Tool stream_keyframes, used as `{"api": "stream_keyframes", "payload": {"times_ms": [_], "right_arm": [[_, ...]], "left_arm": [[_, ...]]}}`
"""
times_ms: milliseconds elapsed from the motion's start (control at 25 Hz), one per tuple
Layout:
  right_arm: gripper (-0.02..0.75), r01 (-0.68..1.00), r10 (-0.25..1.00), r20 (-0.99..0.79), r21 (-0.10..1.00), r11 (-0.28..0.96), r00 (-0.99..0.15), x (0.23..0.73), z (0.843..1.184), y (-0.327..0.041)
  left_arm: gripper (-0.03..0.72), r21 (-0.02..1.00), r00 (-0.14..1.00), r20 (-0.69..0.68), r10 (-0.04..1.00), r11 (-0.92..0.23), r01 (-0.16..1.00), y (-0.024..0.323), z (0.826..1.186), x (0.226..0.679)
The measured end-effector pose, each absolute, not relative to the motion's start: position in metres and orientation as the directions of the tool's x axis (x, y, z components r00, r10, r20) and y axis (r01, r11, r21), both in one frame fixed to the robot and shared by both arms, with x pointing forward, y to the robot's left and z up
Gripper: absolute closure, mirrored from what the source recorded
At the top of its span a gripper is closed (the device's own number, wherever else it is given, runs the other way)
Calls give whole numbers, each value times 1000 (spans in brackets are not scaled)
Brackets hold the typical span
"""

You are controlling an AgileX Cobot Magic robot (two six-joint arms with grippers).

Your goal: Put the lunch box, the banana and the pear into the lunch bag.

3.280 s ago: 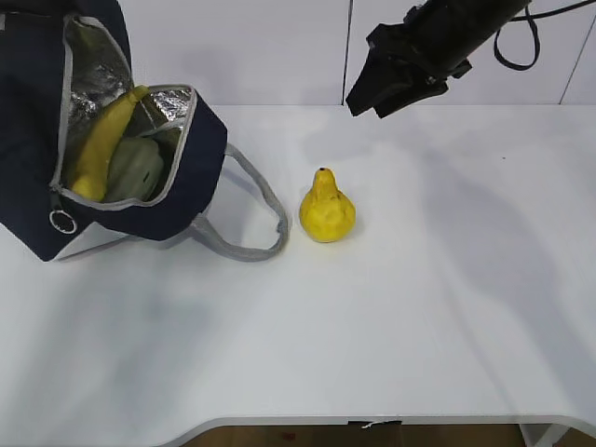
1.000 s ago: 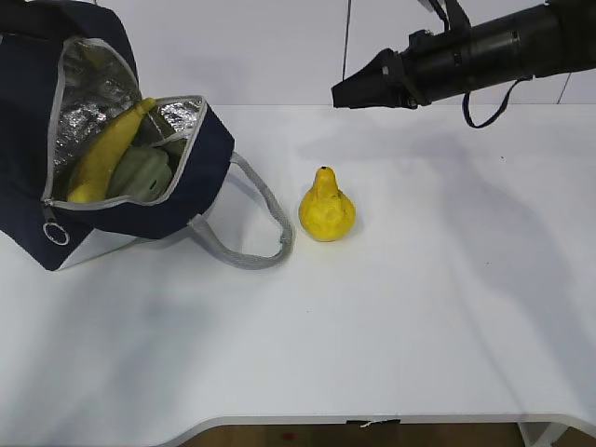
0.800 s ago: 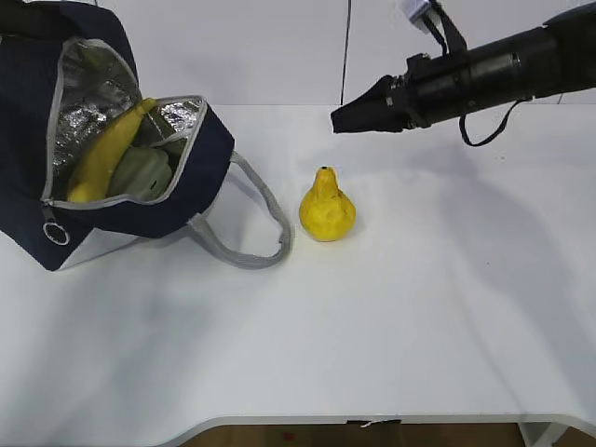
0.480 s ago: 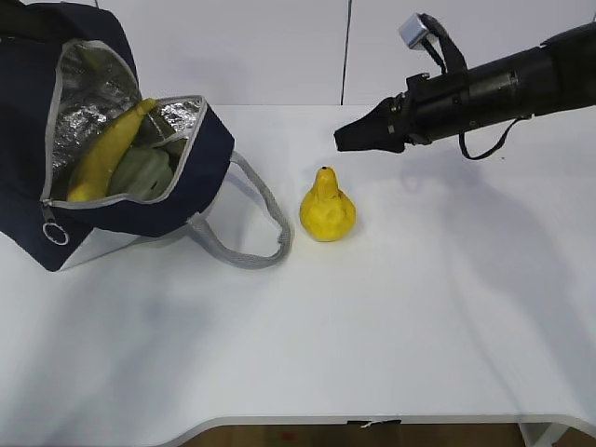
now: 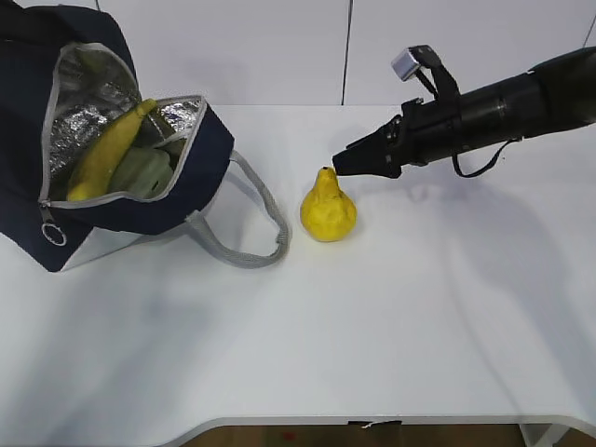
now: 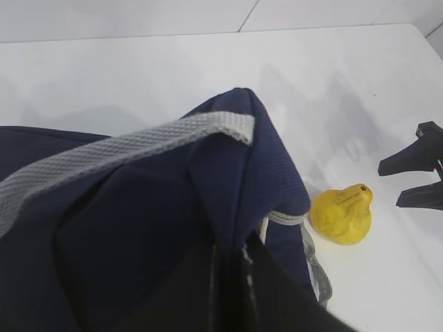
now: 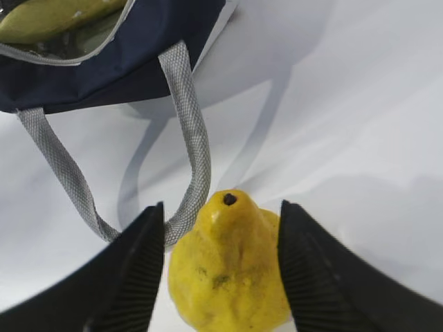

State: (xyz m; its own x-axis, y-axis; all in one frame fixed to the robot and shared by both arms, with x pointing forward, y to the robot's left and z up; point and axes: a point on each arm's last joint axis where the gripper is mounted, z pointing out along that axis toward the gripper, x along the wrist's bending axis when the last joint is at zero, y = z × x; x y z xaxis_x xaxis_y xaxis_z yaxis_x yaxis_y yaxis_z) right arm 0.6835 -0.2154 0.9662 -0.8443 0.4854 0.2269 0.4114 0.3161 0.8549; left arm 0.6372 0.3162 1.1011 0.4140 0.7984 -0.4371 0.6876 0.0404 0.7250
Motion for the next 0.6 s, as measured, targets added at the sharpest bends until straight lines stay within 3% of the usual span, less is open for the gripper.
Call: {"api": "stream_keyframes", "payload": {"times_ms": [240,600], "right_arm": [[167,411,469,236,856,315,-851,684,961,-214],[140,486,460,347,844,226,-817,688,935,-211]], "left_arm": [[696,724,414,-432,801,35,689,316,1101,637],[696,724,414,-428,803,30,690,317,1100,637]]}}
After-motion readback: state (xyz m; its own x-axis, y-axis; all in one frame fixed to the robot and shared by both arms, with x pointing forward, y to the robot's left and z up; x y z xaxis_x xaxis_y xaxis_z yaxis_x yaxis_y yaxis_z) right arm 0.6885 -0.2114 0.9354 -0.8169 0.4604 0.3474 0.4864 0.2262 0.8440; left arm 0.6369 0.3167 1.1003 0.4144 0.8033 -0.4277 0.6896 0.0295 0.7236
